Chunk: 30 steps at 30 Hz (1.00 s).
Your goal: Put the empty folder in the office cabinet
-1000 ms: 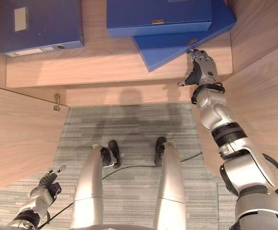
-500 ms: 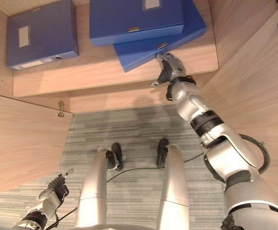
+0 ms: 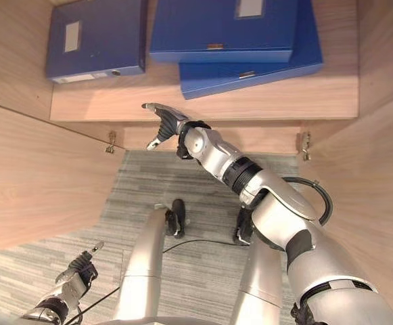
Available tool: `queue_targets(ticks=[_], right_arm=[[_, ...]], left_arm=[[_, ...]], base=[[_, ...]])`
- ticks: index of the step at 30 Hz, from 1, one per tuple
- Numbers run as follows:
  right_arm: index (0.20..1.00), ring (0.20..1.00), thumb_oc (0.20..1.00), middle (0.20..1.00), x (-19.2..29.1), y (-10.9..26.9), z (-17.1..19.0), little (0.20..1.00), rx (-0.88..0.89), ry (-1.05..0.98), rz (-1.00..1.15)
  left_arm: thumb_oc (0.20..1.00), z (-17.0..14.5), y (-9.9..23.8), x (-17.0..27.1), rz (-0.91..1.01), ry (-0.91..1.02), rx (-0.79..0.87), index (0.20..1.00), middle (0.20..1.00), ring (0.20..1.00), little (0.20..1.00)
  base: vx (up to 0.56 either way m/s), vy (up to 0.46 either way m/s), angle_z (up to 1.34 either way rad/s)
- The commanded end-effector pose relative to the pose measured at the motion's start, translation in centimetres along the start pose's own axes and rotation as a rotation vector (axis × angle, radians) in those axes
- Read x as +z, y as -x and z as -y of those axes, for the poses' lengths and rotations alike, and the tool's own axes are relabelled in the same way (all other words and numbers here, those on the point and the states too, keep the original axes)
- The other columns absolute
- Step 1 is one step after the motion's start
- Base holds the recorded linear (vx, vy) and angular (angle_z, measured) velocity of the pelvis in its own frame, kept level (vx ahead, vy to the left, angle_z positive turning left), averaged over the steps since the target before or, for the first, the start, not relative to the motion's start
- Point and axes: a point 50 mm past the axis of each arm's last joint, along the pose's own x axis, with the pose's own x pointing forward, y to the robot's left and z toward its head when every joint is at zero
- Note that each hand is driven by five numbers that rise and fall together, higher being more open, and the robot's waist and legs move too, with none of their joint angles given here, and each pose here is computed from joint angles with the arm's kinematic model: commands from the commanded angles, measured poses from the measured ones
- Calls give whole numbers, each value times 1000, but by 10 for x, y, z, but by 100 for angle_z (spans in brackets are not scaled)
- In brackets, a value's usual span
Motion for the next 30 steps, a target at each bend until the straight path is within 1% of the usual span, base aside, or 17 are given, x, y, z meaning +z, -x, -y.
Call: queue_targets(ticks=[1, 2, 4, 5, 6, 7, 8, 9, 13, 15, 16, 18, 21, 25, 27, 30], right_arm=[[1000, 1000, 1000, 1000, 41, -12, 26, 1000, -80, -81, 125], [1000, 1000, 1000, 1000, 28, -8, 44, 1000, -155, -147, 88], [1000, 1000, 1000, 1000, 13, -3, 67, 1000, -261, -214, 40], [1000, 1000, 1000, 1000, 13, -3, 67, 1000, -261, -214, 40], [1000, 1000, 1000, 1000, 1, 3, 87, 1000, -349, -216, -7], [1000, 1000, 1000, 1000, 1, 3, 87, 1000, -349, -216, -7], [1000, 1000, 1000, 1000, -13, 13, 108, 1000, -414, -122, -86], [1000, 1000, 1000, 1000, -13, 15, 114, 1000, -430, -103, -90], [1000, 1000, 1000, 1000, -21, 22, 125, 1000, -485, -120, -116], [1000, 1000, 1000, 1000, -33, 27, 131, 1000, -553, -250, -156], [1000, 1000, 1000, 1000, -43, 29, 131, 1000, -594, -359, -191], [1000, 1000, 1000, 1000, -55, 31, 129, 1000, -624, -445, -255], [1000, 1000, 1000, 1000, -62, 35, 135, 1000, -684, -477, -301], [1000, 1000, 1000, 1000, -67, 42, 142, 1000, -727, -443, -326], [1000, 1000, 1000, 1000, -81, 58, 156, 1000, -820, -458, -369], [1000, 1000, 1000, 1000, -100, 82, 172, 1000, -951, -530, -424]], left_arm=[[1000, -26, -3, 29, 74, 6, 73, 1000, 1000, 1000, 1000], [1000, -27, -3, 25, 62, 2, 76, 1000, 1000, 1000, 1000], [1000, -29, -3, 24, 59, 4, 80, 1000, 1000, 1000, 1000], [1000, -29, -3, 24, 59, 4, 80, 1000, 1000, 1000, 1000], [1000, -30, -2, 23, 54, 6, 84, 1000, 1000, 1000, 1000], [1000, -30, -2, 23, 54, 6, 83, 1000, 1000, 1000, 1000], [1000, -37, -2, 23, 57, 8, 102, 1000, 1000, 1000, 1000], [1000, -40, -1, 23, 58, 11, 113, 1000, 1000, 1000, 1000], [1000, -48, 0, 19, 45, 18, 137, 1000, 1000, 1000, 1000], [1000, -49, -1, 17, 34, 20, 149, 1000, 1000, 1000, 1000], [1000, -47, -1, 16, 27, 21, 149, 1000, 1000, 1000, 1000], [1000, -45, -1, 15, 17, 20, 152, 1000, 1000, 1000, 1000], [1000, -42, -2, 17, 26, 32, 152, 1000, 1000, 1000, 1000], [1000, -42, -2, 20, 41, 41, 154, 1000, 1000, 1000, 1000], [1000, -44, -1, 19, 47, 44, 159, 1000, 1000, 1000, 1000], [1000, -44, -1, 17, 38, 52, 168, 1000, 1000, 1000, 1000]], base=[[0, 0, 0], [0, 0, 0], [0, 0, 0], [0, 0, 0], [0, 0, 0], [0, 0, 0], [0, 0, 0], [0, 0, 0], [6, 4, 4], [0, 0, 0], [0, 0, 0], [0, 0, 0], [0, 0, 0], [-7, 4, 3], [-11, 12, 7], [-3, 11, 4]])
